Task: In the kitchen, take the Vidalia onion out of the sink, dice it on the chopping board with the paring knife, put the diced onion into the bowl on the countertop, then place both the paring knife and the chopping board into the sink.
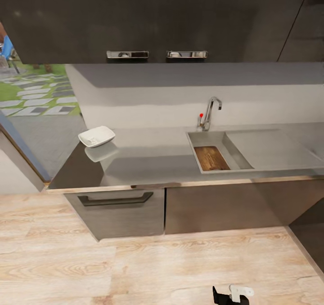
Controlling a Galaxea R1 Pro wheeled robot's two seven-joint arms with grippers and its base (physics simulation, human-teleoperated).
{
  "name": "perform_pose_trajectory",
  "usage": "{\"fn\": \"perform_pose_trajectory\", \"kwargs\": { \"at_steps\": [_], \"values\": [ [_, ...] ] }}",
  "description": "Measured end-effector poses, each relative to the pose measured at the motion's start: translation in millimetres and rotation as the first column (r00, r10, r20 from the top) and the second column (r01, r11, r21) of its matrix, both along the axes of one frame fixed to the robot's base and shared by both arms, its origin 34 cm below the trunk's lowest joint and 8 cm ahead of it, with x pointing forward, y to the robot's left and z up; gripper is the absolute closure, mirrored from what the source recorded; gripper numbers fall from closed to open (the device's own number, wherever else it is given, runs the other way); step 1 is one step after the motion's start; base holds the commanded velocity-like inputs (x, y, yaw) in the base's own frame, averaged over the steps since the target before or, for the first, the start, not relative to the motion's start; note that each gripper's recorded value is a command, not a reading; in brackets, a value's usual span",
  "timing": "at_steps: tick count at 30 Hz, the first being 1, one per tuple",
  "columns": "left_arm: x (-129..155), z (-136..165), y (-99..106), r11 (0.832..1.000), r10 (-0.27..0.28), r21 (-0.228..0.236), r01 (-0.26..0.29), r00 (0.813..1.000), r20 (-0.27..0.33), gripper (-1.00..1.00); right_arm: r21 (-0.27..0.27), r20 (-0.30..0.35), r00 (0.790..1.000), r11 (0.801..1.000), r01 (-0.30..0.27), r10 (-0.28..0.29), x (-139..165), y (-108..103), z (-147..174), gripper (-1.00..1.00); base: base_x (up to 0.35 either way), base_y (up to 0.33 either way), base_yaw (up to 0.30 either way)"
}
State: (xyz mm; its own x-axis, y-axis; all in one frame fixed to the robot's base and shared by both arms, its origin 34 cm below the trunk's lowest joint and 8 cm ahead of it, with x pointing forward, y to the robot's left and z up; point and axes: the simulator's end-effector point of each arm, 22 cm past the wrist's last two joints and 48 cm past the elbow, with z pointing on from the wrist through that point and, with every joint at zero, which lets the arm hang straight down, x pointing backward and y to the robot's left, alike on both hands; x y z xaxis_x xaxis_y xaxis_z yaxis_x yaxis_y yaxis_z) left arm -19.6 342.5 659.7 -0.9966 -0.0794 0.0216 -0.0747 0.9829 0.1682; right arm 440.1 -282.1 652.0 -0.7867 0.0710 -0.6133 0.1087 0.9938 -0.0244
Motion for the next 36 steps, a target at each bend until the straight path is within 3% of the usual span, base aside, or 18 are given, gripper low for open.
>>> {"fn": "perform_pose_trajectory", "kwargs": {
  "at_steps": [13, 20, 24, 26, 28, 29, 30, 31, 34, 35, 36],
  "values": [
    [7, -3, -2, 1.0, 0.001, -0.004, -0.001, 1.0, 0.021, -1.0, 0.001, 0.02, 1.0, 1.0, 0.0, 0.0, 7, 1, 7, -1.0, 0.0, 0.0, 0.0],
    [13, -8, -48, 0.998, 0.033, -0.06, -0.03, 0.999, 0.041, -1.0, 0.001, 0.031, 1.0, 1.0, 0.0, 0.0, 10, 1, 10, -1.0, 0.0, 0.0, 0.0],
    [60, -15, -79, 0.994, 0.055, -0.101, -0.041, 0.988, 0.142, -1.0, 0.001, 0.037, 0.999, 1.0, 0.0, 0.0, 12, 1, 12, -1.0, 0.0, 0.0, 0.0],
    [123, -15, -78, 0.994, 0.056, -0.104, -0.029, 0.961, 0.27, -1.0, 0.001, 0.04, 0.999, 1.0, 0.0, -0.001, 13, 1, 14, -1.0, 0.0, 0.0, 0.0],
    [198, -3, -66, 0.996, 0.046, -0.094, -0.007, 0.906, 0.421, -1.0, 0.001, 0.044, 0.999, 1.0, 0.001, -0.001, 15, 1, 15, -1.0, 0.0, 0.0, 0.0],
    [226, 4, -64, 0.996, 0.043, -0.093, 0.002, 0.879, 0.476, -1.0, 0.001, 0.045, 0.999, 1.0, 0.001, -0.001, 15, 0, 15, -1.0, 0.0, 0.0, 0.0],
    [241, 9, -64, 0.996, 0.042, -0.093, 0.006, 0.863, 0.504, -1.0, 0.0, 0.047, 0.999, 1.0, 0.001, -0.001, 16, 0, 16, -1.0, 0.0, 0.0, 0.0],
    [285, 27, -62, 0.996, 0.039, -0.091, 0.018, 0.809, 0.587, -1.0, 0.0, 0.049, 0.999, 1.0, 0.001, -0.001, 16, 0, 17, -1.0, 0.0, 0.0, 0.0],
    [346, 60, -64, 0.995, 0.038, -0.091, 0.036, 0.715, 0.698, -1.0, 0.0, 0.053, 0.999, 1.0, 0.001, -0.001, 18, 0, 18, -1.0, 0.0, 0.0, 0.0],
    [368, 76, -66, 0.995, 0.037, -0.091, 0.045, 0.673, 0.739, -1.0, 0.0, 0.054, 0.999, 1.0, 0.001, -0.001, 18, 0, 19, -1.0, 0.0, 0.0, 0.0],
    [380, 85, -66, 0.995, 0.038, -0.091, 0.049, 0.649, 0.76, -1.0, 0.0, 0.056, 0.998, 1.0, 0.001, -0.001, 19, 0, 19, -1.0, 0.0, 0.0, 0.0]
  ]
}}
